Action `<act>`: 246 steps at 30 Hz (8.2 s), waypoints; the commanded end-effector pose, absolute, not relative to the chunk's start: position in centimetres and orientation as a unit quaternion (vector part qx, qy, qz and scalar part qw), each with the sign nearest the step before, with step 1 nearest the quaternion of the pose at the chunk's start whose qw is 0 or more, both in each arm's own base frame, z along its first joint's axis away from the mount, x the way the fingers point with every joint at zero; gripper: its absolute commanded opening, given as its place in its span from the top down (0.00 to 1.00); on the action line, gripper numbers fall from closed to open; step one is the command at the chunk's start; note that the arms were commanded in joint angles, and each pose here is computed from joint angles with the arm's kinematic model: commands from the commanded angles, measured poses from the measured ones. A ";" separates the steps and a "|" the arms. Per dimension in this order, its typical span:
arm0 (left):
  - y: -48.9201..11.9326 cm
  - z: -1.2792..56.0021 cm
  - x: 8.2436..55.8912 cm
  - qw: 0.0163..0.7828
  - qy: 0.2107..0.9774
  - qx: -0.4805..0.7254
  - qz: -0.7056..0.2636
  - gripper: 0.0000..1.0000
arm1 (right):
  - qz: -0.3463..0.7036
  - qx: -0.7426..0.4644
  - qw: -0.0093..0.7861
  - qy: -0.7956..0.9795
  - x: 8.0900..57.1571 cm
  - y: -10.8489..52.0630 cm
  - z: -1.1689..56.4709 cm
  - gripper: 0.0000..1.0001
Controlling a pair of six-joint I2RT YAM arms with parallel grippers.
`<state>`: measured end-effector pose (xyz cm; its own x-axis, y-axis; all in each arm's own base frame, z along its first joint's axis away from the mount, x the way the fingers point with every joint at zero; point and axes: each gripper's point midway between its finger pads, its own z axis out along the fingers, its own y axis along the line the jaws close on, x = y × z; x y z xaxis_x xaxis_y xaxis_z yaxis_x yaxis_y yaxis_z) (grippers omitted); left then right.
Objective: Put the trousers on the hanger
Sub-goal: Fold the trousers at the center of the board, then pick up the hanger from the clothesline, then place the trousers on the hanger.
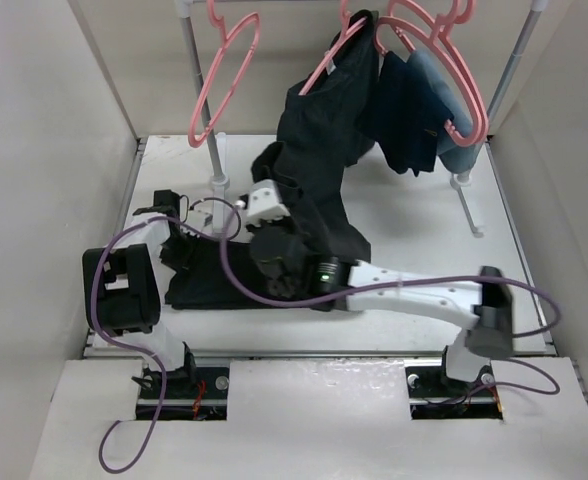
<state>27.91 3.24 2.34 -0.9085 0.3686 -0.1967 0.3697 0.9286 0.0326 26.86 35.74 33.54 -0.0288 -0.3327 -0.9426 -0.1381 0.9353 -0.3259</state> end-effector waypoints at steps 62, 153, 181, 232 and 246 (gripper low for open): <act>8.1 0.8 23.4 0.106 0.954 0.172 0.219 0.19 | 0.180 0.151 0.296 0.926 31.6 23.5 5.2 0.93; -9.5 32.8 22.3 0.586 0.780 0.046 -0.213 1.00 | 0.485 -0.024 0.372 0.791 22.2 40.6 29.5 0.01; -9.7 30.7 20.3 0.548 0.803 0.029 -0.231 1.00 | 0.577 0.054 0.251 0.775 20.9 45.0 25.5 0.02; -8.4 27.9 23.0 0.494 0.849 -0.007 -0.187 1.00 | 0.496 -0.040 0.201 0.843 20.9 44.8 14.6 0.45; -10.5 21.5 25.2 0.401 0.873 -0.121 -0.250 1.00 | 0.193 0.050 0.287 0.937 19.8 25.6 12.3 0.00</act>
<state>23.63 -9.92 19.98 -0.7011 -0.3548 -0.6185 -0.0152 0.8746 -0.4846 19.60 31.80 15.19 -0.8481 0.1743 -0.5003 -0.1657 0.8097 0.5630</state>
